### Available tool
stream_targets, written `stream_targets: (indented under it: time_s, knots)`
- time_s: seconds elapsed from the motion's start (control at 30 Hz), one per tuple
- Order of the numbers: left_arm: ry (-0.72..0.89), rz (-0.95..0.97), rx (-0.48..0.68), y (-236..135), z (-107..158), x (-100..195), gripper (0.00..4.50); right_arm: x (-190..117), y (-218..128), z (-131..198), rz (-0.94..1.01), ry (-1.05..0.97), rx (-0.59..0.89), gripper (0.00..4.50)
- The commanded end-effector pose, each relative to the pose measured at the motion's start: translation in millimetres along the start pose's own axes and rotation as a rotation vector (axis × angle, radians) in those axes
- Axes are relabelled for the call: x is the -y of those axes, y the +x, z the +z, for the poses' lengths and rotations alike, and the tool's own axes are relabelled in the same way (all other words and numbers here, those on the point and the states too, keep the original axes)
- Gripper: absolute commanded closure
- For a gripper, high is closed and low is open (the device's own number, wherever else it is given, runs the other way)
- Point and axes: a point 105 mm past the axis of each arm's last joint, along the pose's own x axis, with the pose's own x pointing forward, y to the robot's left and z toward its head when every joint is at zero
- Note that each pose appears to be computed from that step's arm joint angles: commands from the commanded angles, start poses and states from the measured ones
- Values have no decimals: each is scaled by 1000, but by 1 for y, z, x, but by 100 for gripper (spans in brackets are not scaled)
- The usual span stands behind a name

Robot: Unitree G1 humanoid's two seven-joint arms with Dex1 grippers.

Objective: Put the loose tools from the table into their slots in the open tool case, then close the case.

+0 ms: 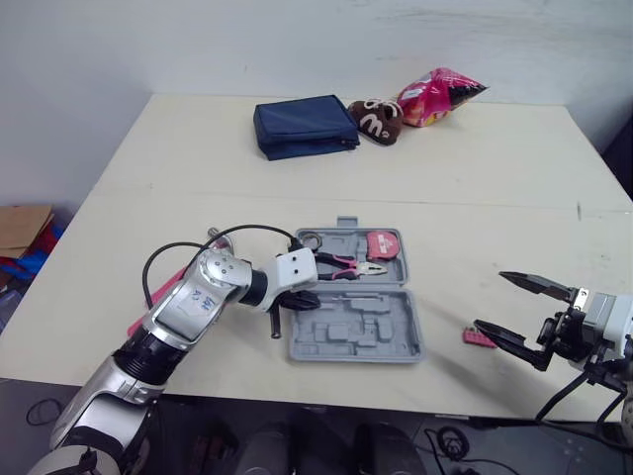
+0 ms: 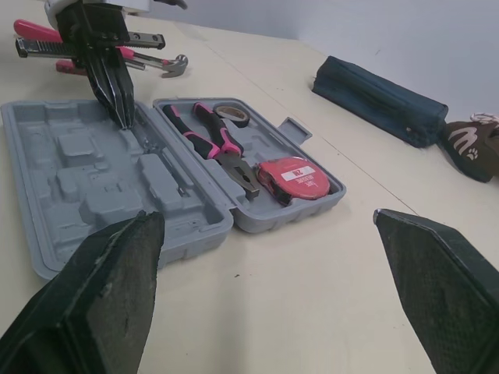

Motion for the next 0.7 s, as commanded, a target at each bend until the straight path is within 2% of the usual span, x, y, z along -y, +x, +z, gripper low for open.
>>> stream_targets:
  time_s: [0.03,0.07,0.17,0.27,0.37,0.43,0.53,0.6,0.7]
  knots:
    - [114,-20,291,-21,50,7,445,6,-9,8,-31,-37,4,0]
    - [121,-26,347,-32,57,9,445,8,-13,9,-34,-40,-4,0]
    - [157,4,416,-57,59,7,445,11,-22,9,-41,-50,-29,0]
    - [103,151,440,-96,39,-10,445,17,-39,8,-55,-66,-77,0]
    - [87,227,411,-124,18,-14,445,22,-52,7,-74,-80,-110,0]
    - [27,307,367,-150,-8,-17,445,28,-64,7,-89,-101,-144,0]
    - [-42,483,291,-194,-46,-22,365,38,-90,3,-143,-96,-213,0]
    - [-113,723,239,-248,-78,-33,283,42,-114,-4,-191,-67,-283,0]
    - [-210,952,157,-308,-121,-22,153,44,-140,-13,-261,-47,-357,0]
